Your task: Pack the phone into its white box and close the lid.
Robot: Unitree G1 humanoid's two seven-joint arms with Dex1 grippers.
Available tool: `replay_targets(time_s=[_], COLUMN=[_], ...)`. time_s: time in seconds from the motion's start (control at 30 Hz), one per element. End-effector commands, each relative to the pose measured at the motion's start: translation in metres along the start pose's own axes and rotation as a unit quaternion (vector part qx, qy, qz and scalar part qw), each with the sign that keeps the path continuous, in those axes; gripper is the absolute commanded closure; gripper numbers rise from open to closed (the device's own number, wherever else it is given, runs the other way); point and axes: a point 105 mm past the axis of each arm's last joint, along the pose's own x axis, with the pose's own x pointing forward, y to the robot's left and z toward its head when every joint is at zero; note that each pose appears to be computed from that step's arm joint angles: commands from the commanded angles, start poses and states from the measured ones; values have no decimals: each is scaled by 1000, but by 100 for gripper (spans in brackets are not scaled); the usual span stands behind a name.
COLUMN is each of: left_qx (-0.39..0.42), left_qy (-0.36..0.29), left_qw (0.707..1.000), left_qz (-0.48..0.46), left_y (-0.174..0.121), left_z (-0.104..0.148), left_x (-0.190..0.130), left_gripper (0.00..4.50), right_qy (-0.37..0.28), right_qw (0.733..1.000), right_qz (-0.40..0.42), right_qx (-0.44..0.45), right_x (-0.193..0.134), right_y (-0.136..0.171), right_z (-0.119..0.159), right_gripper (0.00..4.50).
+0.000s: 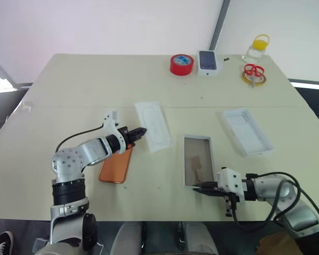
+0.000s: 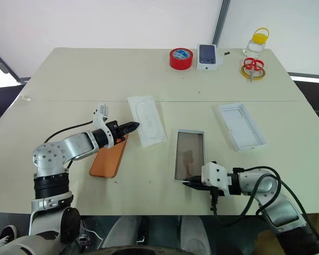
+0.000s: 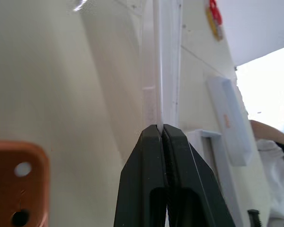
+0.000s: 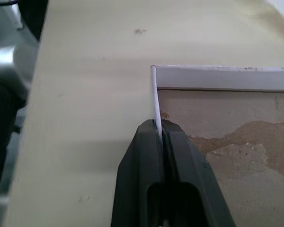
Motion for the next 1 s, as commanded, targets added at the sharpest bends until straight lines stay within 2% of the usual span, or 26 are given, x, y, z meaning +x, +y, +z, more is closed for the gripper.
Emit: replay_targets(time_s=[0.03, 0.27, 0.37, 0.47, 0.57, 0.8, 1.0], left_qx=[25, -22, 10, 30, 42, 44, 41], left_qy=[-42, 10, 43, 65, 80, 101, 104], left_qw=[997, 985, 985, 985, 983, 981, 984], left_qz=[-64, -169, -165, -156, -160, -159, -140], left_y=[-32, -63, -64, -60, -56, -43, -28], left_z=[29, 27, 15, 4, -2, -10, -20], left_x=[-3, -5, -7, -6, -1, 6, 25], left_gripper=[450, 450, 450, 450, 450, 450, 450], right_qy=[-8, -17, -31, -56, -58, -42, -38], right_qw=[999, 995, 995, 994, 992, 996, 989], right_qz=[-11, 7, 13, 38, 37, -33, -139], right_qx=[-47, -100, -96, -81, -102, -71, -43], right_x=[6, 30, 33, 31, 19, -23, -61], right_y=[-17, -46, -50, -45, -39, -47, -78], right_z=[9, 19, 23, 32, 37, 30, 17], right_gripper=[447, 447, 447, 348, 203, 203, 203])
